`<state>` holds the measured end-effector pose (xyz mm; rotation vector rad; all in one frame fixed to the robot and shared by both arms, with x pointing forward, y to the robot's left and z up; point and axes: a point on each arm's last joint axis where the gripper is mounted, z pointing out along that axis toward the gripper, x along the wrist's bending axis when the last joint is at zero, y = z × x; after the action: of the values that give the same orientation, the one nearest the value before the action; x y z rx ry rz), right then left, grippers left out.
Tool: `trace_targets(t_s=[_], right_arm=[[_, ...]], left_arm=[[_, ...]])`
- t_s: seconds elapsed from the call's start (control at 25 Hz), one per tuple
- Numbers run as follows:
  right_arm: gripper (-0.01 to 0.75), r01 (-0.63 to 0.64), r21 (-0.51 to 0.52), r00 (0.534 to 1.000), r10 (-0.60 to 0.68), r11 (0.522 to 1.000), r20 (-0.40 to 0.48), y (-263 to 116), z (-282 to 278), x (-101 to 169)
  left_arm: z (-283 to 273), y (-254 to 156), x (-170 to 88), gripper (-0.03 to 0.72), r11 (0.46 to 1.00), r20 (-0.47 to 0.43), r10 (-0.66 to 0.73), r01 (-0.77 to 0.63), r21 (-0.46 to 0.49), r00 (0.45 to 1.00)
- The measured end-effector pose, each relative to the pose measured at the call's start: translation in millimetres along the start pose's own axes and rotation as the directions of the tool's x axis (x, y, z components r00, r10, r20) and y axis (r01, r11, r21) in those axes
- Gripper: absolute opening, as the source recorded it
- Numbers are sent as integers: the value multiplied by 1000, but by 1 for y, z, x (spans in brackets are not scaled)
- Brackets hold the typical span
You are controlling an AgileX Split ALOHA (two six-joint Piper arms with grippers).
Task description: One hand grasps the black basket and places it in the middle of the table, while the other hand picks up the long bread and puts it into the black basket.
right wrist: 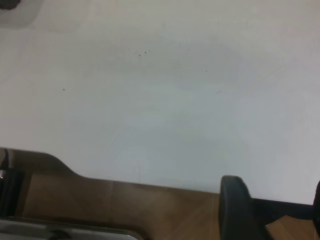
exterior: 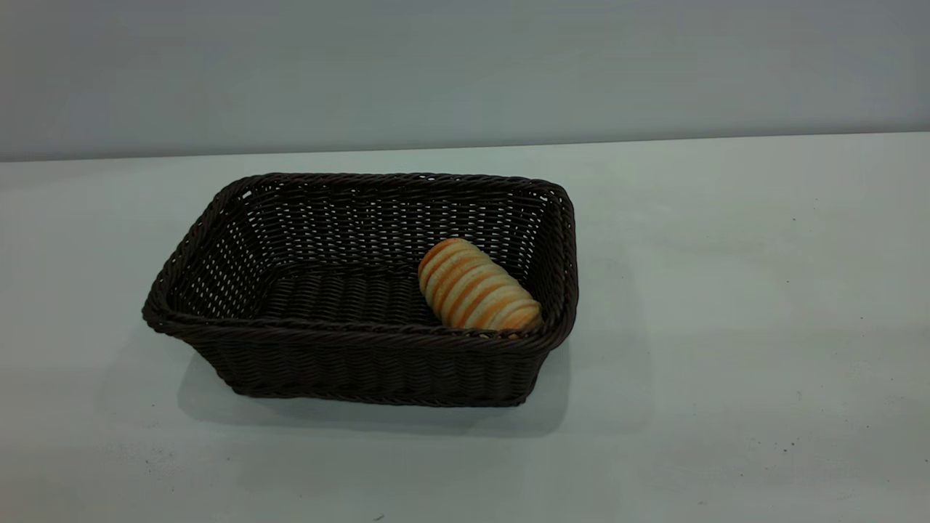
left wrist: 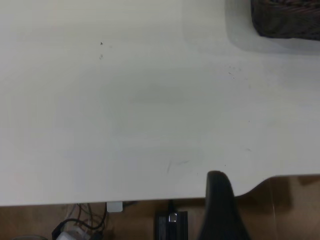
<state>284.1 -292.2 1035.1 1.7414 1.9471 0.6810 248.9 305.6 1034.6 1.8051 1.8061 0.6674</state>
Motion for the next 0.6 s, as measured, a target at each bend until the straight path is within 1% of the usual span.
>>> trace_targets(t_s=[0.4,0.52,0.6], right_arm=[[344,3,-1,1000,-3,1000,-3,0,0,0],[344,41,-32,999,-42,999,-31,-3,-4,3],[344,50,-70,998,-54,996,-46,-6,-8,4]], left_arm=[[0,0,0,560,1000,0,0,0,-1,1000],[-4,-4,1,560,999,3,-2,2,-42,1000],[-9,-10,1,560,996,8,-5,6,-94,1000]])
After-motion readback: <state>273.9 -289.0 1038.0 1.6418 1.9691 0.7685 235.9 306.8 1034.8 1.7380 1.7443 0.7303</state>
